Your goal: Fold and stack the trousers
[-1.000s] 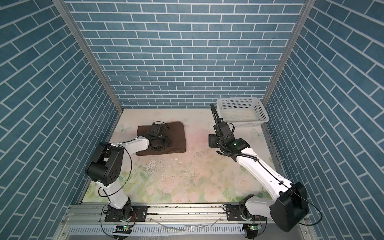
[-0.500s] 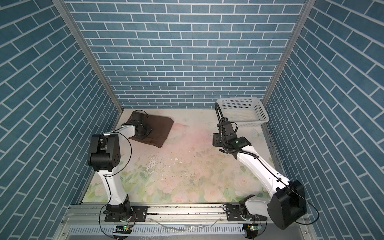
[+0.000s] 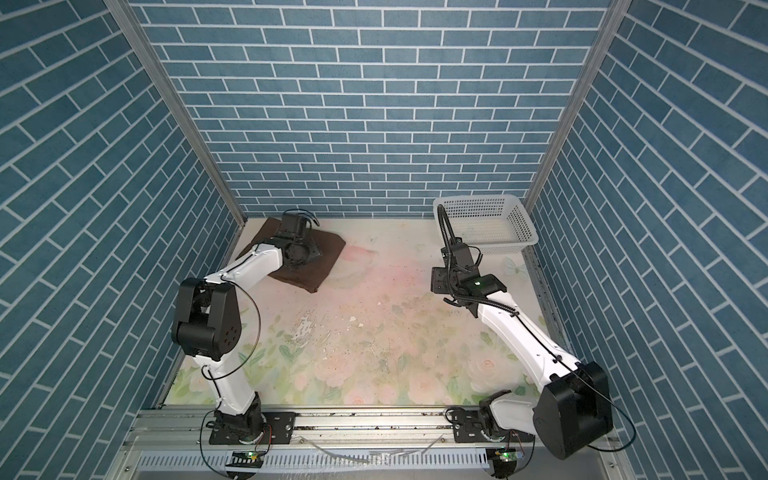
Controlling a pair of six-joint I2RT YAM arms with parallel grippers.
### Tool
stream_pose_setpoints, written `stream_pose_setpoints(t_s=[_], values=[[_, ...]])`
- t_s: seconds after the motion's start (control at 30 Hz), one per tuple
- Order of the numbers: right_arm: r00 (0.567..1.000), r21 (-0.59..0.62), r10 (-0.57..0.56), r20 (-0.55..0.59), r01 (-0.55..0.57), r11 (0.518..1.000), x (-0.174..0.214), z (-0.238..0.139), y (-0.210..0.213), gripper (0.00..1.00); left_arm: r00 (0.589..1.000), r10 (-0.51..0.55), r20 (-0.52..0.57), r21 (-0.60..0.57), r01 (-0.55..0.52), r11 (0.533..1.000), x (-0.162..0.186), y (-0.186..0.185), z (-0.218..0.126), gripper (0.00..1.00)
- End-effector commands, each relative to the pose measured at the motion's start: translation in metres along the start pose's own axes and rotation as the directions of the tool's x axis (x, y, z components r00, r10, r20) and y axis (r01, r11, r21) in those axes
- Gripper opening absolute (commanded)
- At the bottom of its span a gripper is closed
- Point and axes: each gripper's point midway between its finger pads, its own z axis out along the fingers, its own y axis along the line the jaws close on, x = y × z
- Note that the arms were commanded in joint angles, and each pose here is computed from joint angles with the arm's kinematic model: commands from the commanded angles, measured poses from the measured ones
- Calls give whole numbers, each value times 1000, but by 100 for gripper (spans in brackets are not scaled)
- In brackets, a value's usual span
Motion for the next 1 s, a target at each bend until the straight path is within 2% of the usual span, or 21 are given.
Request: stream_pose_setpoints(t_s=[0.0,0.07,0.23,0.3,0.43,0.5,0.73,0.83,0.97], values=[[1000,-25,12,8,-12,1000,2,-5,0,64,996,57,-72,-44,-60,997,26,4,22,65],[1000,-26,13,15,-13,1000,2,-7,-1,64,994,49,-96,-26,-51,998,32,-2,36,65],[1000,-3,18,18,-18,1000,7,-7,-9,64,988,59,-140,-79,-71,994,33,-3,70,65],[1000,6,22,13,-22,1000,10,-5,-12,64,987,67,-146,-78,-80,994,29,-7,82,61],[999,25,30,-12,-30,999,16,4,-18,64,986,82,-145,-67,-93,993,21,-17,102,45],[999,30,36,-25,-35,999,18,8,-20,63,986,83,-142,-82,-95,992,17,-18,111,41],[998,33,52,-46,-50,998,19,17,-24,62,990,17,-139,-79,-28,997,-3,-15,138,43],[997,34,57,-48,-56,998,20,15,-26,62,995,19,-98,-23,-21,999,-16,-27,136,50],[998,34,55,-43,-53,998,20,6,-29,63,999,19,-41,28,-18,999,-46,-42,119,53]])
